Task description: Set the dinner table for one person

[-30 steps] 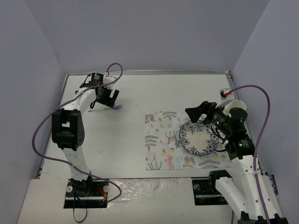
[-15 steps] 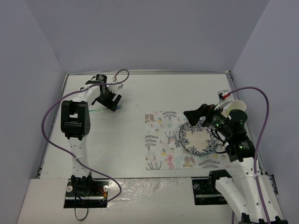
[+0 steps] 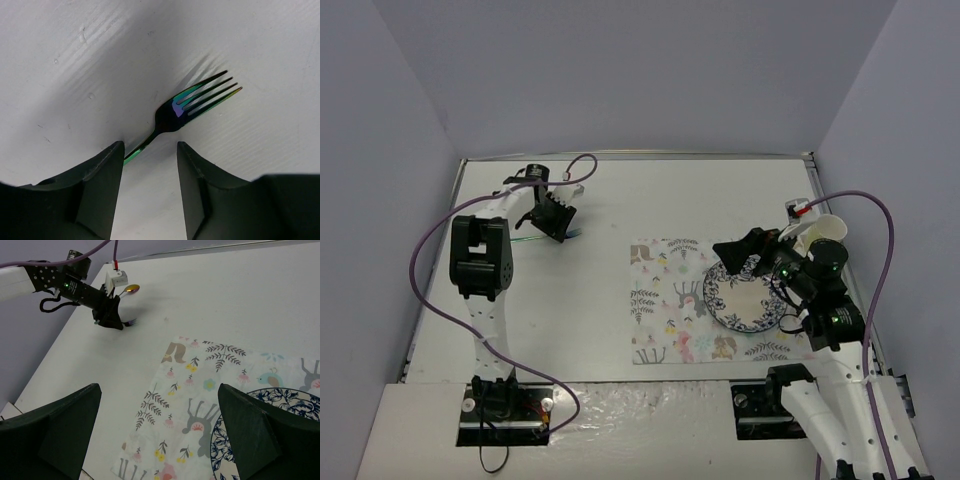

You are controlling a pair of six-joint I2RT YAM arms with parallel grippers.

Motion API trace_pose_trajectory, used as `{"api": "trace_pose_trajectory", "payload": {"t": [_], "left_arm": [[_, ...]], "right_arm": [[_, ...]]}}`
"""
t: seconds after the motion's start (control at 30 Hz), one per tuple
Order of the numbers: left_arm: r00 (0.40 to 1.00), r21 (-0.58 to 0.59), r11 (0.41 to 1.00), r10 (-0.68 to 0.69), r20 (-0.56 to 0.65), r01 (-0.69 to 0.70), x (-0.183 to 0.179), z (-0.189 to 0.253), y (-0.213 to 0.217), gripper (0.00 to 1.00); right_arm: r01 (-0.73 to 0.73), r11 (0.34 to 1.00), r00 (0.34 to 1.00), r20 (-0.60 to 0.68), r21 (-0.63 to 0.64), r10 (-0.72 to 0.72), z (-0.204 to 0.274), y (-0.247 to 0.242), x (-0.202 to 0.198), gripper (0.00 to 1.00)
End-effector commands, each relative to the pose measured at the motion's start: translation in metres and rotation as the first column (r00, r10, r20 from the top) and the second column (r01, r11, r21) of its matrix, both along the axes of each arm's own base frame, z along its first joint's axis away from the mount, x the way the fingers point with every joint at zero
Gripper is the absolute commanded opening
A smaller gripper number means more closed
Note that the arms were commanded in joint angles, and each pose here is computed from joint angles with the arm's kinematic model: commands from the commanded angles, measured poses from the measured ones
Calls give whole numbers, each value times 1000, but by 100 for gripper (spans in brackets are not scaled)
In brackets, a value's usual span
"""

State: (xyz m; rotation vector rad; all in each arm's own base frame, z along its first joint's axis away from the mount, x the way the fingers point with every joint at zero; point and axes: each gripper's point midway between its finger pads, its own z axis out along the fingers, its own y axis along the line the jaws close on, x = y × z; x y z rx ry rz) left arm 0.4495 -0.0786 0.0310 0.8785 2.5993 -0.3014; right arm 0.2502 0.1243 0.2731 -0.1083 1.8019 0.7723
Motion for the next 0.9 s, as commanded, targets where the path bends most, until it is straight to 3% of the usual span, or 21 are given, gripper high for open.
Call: {"api": "trace_pose_trajectory", "payload": {"t": [0.0, 0.33, 0.57, 0.67, 0.8, 0.87], "left_arm": [[1000, -24, 1000, 1, 5, -1, -11, 14, -5, 31], [996, -59, 994, 86, -19, -87, -38, 17, -14, 1], [973, -90, 969, 229, -23, -230, -56, 40, -45, 0], [937, -117, 931, 349, -3, -347, -62, 63, -66, 0], [832, -239, 804, 553, -34, -544, -79, 94, -110, 0], [803, -280, 766, 595, -34, -579, -93, 105, -134, 0]], "right_arm": [[-5, 1000, 996, 84, 3, 5, 18, 1, -1, 100], [-3, 1000, 995, 95, 9, 2, 17, 0, -8, 100], [3, 1000, 994, 113, 20, -6, 21, -2, -15, 100], [12, 1000, 990, 142, 22, -15, 30, -3, -17, 100], [27, 1000, 990, 140, -2, -26, 33, -7, -23, 100], [46, 999, 990, 135, -12, -44, 34, -11, -24, 100]]}}
